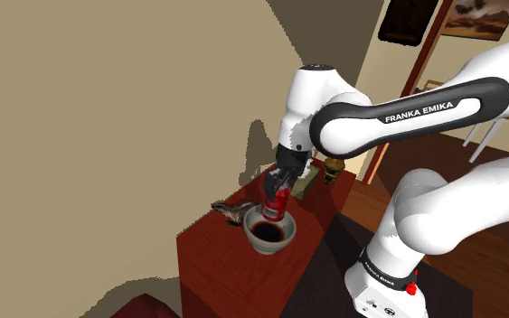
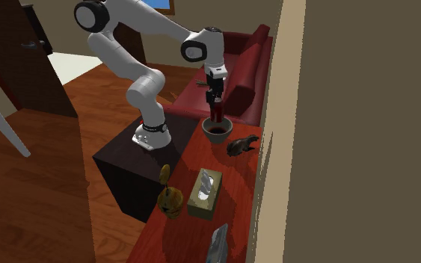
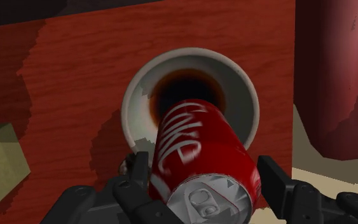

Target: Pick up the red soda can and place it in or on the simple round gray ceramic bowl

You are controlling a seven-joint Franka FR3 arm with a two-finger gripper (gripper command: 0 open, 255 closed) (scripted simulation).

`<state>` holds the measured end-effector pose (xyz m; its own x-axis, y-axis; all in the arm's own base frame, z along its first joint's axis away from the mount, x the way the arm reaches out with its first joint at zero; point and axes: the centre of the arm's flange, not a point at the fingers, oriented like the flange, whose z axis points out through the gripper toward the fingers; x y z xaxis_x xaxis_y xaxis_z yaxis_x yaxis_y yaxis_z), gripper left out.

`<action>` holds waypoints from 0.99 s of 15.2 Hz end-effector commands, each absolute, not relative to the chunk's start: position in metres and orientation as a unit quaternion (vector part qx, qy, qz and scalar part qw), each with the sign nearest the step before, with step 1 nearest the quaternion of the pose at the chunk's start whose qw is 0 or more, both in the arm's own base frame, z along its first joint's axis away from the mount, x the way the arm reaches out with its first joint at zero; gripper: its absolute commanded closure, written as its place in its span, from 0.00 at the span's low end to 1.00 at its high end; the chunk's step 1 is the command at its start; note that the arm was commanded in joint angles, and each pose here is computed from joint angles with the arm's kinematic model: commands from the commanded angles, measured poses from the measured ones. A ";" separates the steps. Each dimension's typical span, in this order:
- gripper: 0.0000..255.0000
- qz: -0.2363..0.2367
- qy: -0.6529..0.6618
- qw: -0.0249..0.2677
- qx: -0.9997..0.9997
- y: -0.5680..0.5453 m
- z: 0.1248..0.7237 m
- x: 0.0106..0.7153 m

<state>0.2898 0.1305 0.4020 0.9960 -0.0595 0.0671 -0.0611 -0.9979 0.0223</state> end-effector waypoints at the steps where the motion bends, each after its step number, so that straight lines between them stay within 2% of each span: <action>1: 1.00 0.034 -0.030 0.012 0.999 0.130 0.392 0.289; 6: 1.00 0.034 -0.030 0.012 0.999 0.130 0.364 0.289; 14: 1.00 0.034 -0.030 0.012 0.999 0.130 0.364 0.289; 15: 0.00 0.034 -0.030 0.012 0.999 0.130 0.364 0.289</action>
